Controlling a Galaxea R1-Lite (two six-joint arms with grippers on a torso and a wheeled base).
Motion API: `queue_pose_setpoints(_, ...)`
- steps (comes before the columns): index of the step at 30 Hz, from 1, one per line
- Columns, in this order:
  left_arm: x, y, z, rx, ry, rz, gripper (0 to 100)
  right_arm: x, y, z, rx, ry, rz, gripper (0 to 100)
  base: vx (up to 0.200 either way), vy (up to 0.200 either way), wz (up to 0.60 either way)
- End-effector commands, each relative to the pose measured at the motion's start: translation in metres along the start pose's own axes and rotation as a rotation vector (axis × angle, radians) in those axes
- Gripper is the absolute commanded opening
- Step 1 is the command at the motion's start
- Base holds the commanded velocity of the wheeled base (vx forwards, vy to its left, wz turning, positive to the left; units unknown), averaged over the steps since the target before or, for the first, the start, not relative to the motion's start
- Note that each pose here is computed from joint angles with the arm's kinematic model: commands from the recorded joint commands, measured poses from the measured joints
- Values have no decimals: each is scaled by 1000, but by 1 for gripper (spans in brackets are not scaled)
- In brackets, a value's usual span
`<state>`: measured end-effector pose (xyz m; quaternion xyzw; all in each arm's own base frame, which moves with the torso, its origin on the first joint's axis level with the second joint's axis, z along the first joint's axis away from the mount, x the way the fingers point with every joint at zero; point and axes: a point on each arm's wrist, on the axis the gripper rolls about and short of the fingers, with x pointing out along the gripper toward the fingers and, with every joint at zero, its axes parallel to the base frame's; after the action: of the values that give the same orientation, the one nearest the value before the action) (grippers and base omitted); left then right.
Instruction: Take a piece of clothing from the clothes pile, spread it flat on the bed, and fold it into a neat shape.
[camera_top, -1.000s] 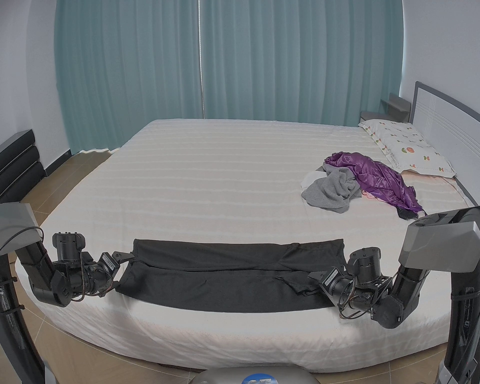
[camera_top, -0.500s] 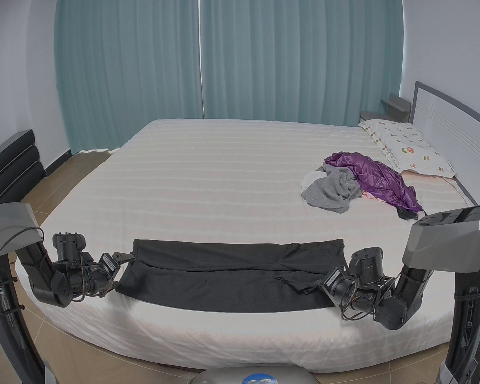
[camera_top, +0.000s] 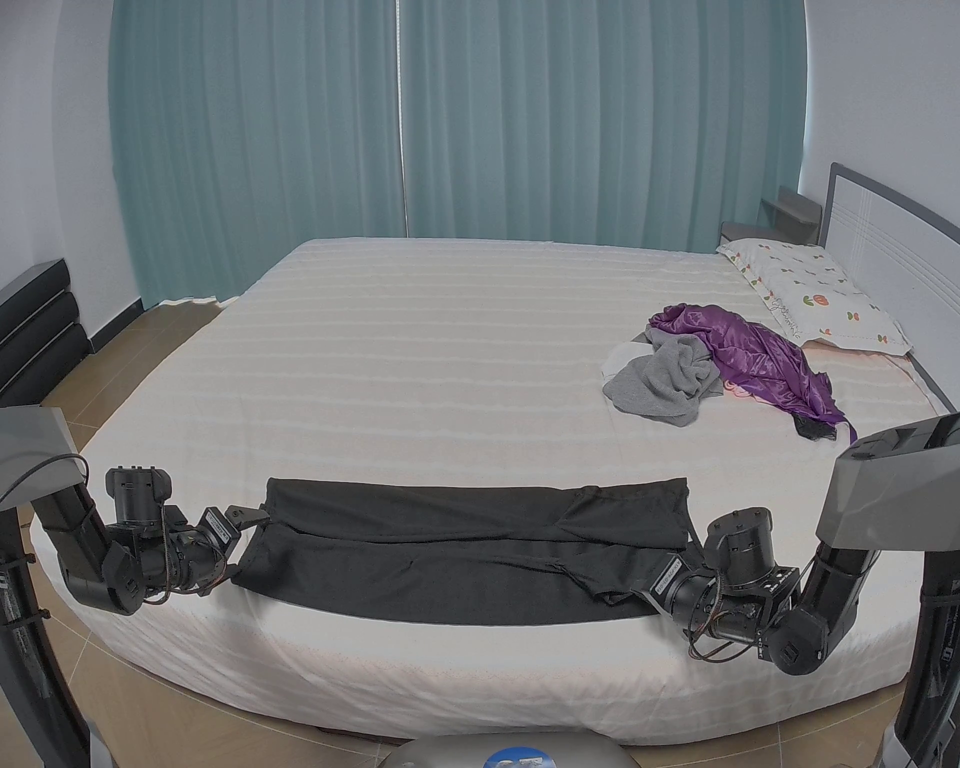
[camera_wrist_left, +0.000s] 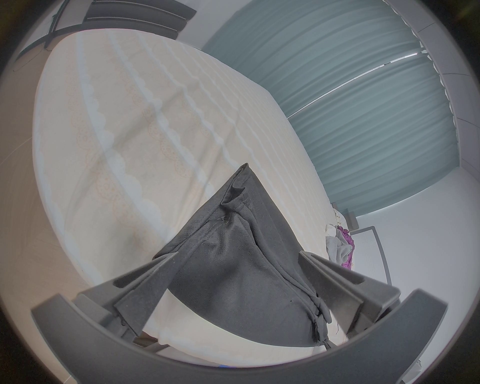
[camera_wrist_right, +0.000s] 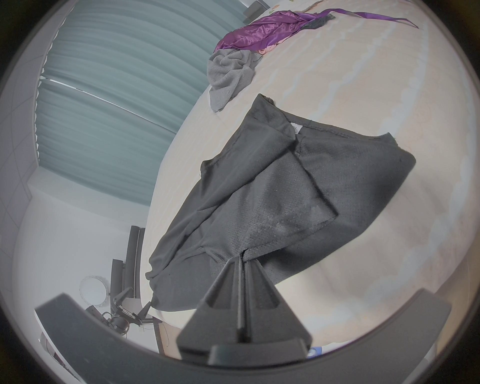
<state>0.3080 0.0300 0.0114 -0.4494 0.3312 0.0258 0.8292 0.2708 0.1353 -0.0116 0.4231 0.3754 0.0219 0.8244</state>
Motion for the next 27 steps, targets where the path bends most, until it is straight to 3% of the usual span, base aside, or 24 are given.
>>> queue_pose_setpoints(1,1,0,0,-1,1,1,100,-1,-2,-3,-14,9,-9,0,0,0,0)
queue_pose_setpoints(2,1,0,0,-1,1,1,100,-1,-4,-3,-13,11,-15,100,0,0,0)
queue_pose_setpoints(9,0,1,0,-2,-2,2,100,-4,-4,-3,-26,12,-15,100,0,0,0)
queue_pose_setpoints(13,-1,-1,1,5,-12,-4,100,-11,4,12,-5,-40,29,100,0,0,0)
queue_pose_setpoints(17,-3,-5,5,7,-86,-17,100,-27,15,32,19,-95,93,100,0,0,0)
queue_pose_setpoints(21,-2,-9,11,-74,-159,-22,100,-35,17,47,41,-128,123,100,0,0,0)
queue_pose_setpoints(27,-1,-10,9,-69,-153,-26,100,-34,10,57,64,-140,114,100,200,0,0)
